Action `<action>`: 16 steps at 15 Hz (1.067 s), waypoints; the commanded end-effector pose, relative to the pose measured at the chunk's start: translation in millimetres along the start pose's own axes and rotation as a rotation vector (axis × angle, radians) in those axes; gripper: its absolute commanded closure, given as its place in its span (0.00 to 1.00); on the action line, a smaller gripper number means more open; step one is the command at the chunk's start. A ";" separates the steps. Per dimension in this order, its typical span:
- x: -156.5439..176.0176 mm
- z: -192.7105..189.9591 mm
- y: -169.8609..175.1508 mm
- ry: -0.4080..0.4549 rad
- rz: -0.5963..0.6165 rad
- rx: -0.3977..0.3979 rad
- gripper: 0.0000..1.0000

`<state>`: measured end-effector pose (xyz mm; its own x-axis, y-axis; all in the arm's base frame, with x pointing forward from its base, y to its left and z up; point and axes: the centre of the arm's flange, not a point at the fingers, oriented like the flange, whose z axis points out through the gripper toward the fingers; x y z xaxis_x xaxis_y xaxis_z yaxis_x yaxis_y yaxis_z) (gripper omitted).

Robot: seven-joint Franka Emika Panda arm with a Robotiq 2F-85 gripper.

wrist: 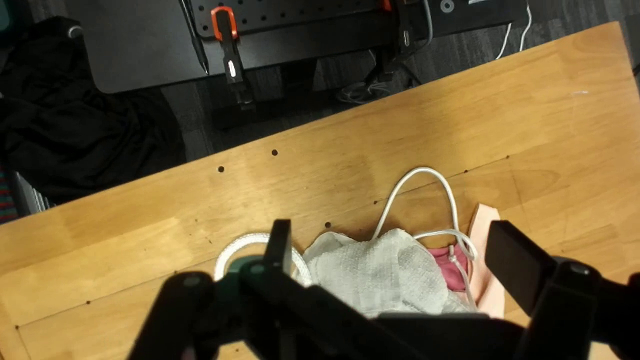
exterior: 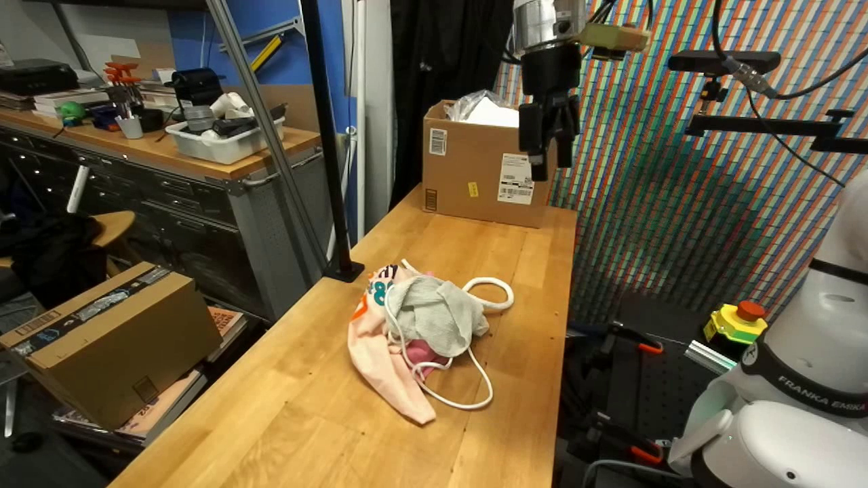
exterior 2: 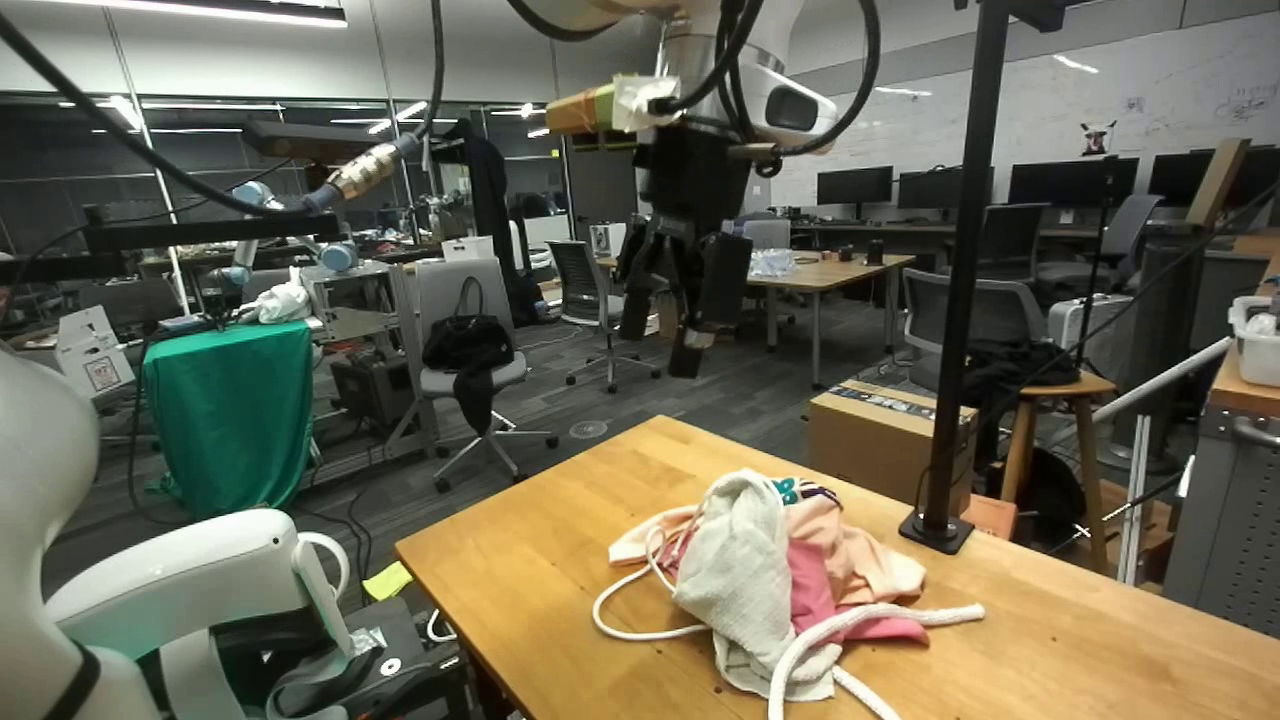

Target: Separate the items on the table

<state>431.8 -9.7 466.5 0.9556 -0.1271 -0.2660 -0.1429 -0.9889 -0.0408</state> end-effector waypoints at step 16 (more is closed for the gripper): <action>163.8 215.5 -86.3 0.255 -0.099 0.002 0.00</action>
<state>527.2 75.2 247.5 0.9992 -0.0023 -0.0402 -0.0044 -0.9986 -0.0533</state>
